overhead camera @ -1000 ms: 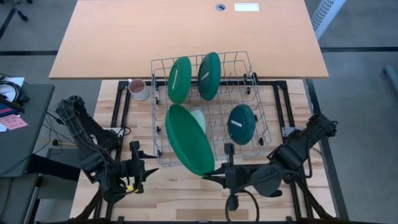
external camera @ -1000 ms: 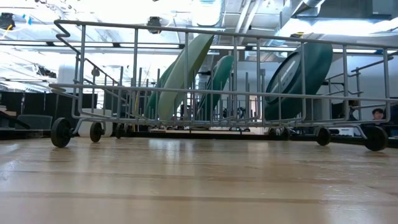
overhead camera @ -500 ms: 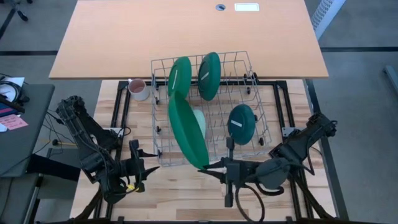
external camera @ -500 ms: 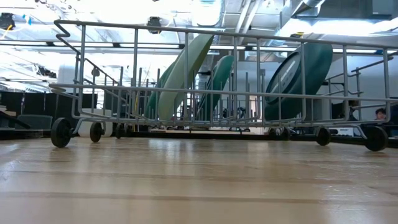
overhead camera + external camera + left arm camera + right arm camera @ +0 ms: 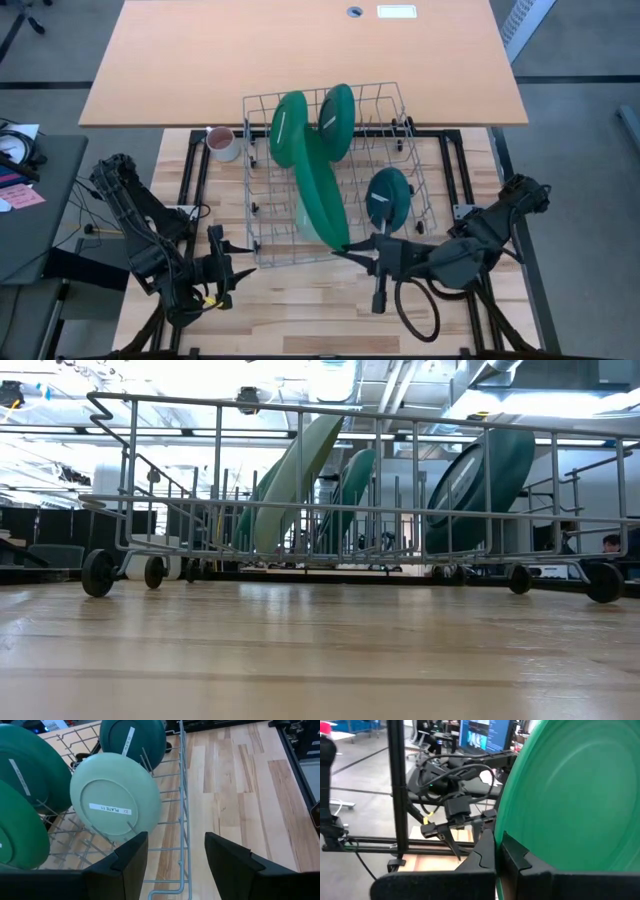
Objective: Sort dishes
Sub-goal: Put the green plate in the dish rack
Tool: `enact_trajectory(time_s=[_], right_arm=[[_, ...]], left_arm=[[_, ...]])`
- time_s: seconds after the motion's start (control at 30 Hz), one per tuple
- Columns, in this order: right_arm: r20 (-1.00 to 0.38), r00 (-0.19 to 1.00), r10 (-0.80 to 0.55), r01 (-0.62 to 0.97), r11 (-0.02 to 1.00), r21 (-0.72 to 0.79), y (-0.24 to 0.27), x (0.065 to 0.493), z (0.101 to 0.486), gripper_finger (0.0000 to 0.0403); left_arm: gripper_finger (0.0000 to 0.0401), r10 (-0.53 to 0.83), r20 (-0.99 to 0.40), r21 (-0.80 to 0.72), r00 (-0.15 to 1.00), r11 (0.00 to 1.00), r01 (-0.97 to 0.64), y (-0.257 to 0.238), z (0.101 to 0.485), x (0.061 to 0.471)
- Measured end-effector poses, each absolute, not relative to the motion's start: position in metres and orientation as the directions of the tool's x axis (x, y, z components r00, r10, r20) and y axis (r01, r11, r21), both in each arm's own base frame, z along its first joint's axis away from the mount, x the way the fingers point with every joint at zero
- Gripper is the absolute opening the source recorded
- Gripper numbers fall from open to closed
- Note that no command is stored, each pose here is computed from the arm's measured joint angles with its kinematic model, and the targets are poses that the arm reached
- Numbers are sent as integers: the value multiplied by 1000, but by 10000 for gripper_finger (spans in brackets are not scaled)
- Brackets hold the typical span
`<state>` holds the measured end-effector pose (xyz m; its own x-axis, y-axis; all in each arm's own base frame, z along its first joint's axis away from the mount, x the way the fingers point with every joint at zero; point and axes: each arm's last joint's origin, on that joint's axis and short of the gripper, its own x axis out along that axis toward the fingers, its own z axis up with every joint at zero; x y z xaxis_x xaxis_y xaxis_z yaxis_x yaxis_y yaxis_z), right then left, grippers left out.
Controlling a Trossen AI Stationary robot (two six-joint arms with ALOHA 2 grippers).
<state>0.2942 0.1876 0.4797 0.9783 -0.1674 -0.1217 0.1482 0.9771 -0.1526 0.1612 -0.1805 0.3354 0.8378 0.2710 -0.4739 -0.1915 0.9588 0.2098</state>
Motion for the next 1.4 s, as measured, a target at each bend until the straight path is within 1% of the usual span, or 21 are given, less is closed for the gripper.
enact_trajectory(time_s=[0.4,0.6,0.73,0.83,0.9,0.97,1.03,1.13,1.2,1.3,1.4], right_arm=[[-138,971,-195,173,972,-156,177,291,482,4],[-170,967,-189,168,977,-128,147,271,496,4],[-195,952,-238,208,964,-164,116,249,508,4],[-214,931,-294,245,942,-229,87,232,516,4],[-217,923,-317,261,932,-250,67,221,521,4],[-216,927,-306,247,933,-262,50,210,527,4],[-225,928,-296,230,933,-278,34,202,529,4],[-250,919,-304,224,927,-302,16,193,530,4],[-262,905,-336,252,918,-306,6,188,530,4],[-263,886,-382,312,910,-273,-4,177,531,4],[-275,874,-401,362,914,-182,-10,161,532,4]], left_arm=[[189,273,-473,194,838,960,-203,-181,333,162],[189,324,-389,253,862,938,-238,-181,340,164],[189,421,-292,375,859,876,-302,-175,343,166],[189,530,-177,501,829,774,-388,-166,347,170],[189,588,-115,525,800,720,-454,-156,355,172],[189,624,-102,498,775,706,-503,-145,369,176],[189,643,-123,477,756,706,-523,-131,381,179],[189,657,-167,402,735,726,-558,-109,401,182],[189,647,-199,324,736,752,-574,-94,418,182],[189,599,-245,213,762,800,-561,-77,442,179],[189,553,-258,116,792,832,-542,-66,462,174]])
